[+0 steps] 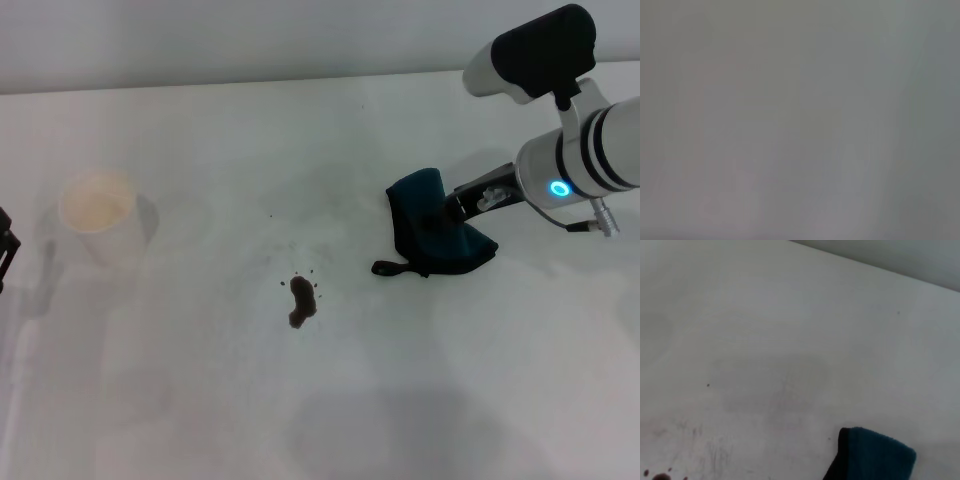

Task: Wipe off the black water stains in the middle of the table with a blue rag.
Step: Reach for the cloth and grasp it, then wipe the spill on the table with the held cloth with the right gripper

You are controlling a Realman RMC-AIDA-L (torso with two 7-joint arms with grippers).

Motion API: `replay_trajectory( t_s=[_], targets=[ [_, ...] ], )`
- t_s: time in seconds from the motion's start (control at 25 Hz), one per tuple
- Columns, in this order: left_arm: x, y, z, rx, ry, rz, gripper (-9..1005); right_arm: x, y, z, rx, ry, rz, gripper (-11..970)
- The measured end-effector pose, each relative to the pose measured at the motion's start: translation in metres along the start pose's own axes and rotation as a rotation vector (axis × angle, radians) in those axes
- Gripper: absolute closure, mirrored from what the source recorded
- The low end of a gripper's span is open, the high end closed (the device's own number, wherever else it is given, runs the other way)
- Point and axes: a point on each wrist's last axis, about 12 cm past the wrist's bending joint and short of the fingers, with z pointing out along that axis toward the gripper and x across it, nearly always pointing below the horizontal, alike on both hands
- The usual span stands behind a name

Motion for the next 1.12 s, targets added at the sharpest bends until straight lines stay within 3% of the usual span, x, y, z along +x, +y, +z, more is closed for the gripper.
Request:
replay_trajectory(
  t_s=[0.32, 0.76, 0.92, 1.0, 1.12],
  targets=[
    [-0.001, -0.001, 0.003, 0.007, -0.003, 0.001, 104, 0.004, -0.003, 0.006, 0.006, 0.004, 0.025, 164],
    [-0.002, -0.002, 0.005, 0.008, -0.007, -0.001, 105, 0.005, -0.004, 0.009, 0.000, 0.020, 0.034, 658],
    [-0.002, -0.002, 0.005, 0.008, -0.008, -0.014, 105, -0.002, 0.004, 0.004, -0.014, 0.000, -0.006, 803],
    [-0.002, -0.002, 0.005, 0.008, -0.008, -0.023, 105, -0.008, 0.015, 0.001, -0.045, -0.017, -0.063, 876],
    [-0.002, -0.002, 0.005, 0.008, -0.008, -0.025, 104, -0.016, 0.040, -0.005, -0.110, -0.048, -0.166, 881]
  ],
)
